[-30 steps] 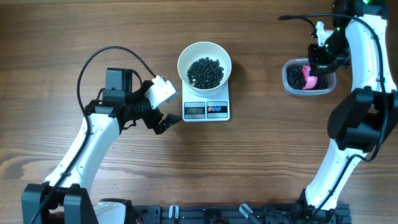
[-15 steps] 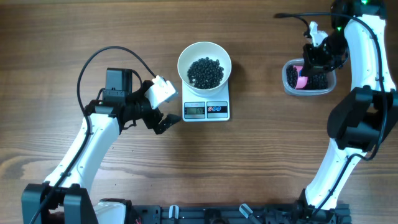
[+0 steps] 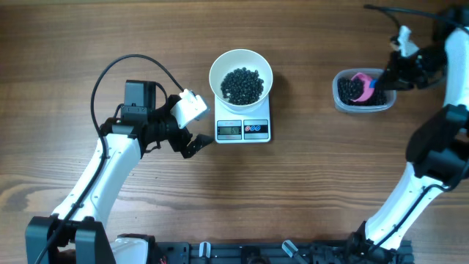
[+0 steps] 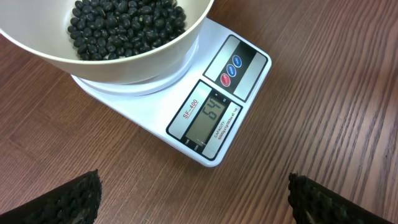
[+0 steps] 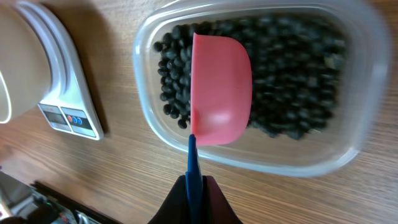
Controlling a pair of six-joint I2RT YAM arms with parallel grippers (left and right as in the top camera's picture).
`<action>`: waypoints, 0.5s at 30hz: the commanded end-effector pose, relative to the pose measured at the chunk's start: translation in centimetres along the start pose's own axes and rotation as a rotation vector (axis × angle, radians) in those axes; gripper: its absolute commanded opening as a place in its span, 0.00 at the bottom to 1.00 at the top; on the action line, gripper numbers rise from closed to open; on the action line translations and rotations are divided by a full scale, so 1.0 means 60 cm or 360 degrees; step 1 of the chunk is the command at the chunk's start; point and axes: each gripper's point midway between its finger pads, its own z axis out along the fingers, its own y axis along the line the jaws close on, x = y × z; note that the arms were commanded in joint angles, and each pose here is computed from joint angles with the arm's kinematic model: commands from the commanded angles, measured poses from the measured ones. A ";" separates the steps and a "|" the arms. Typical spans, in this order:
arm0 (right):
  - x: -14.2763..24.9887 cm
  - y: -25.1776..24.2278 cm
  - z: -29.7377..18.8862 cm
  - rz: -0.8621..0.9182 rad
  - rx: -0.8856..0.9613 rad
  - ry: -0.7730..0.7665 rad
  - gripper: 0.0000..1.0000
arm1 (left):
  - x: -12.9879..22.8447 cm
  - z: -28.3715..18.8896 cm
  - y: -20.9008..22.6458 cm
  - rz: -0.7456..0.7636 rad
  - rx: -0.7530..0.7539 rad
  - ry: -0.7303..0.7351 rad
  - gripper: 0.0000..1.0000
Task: Scoop item into bowl and weigh 150g on scale
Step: 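Dip the pink scoop into the beans and lift it full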
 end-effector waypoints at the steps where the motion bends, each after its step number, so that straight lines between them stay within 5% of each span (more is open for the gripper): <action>1: 0.000 -0.025 -0.005 0.0054 -0.0116 -0.0045 0.04 | 0.004 0.006 -0.008 -0.0018 0.0043 -0.0008 1.00; 15: -0.028 0.026 -0.048 0.0023 -0.0544 -0.0305 0.04 | 0.004 0.006 -0.008 -0.0018 0.0043 -0.0008 1.00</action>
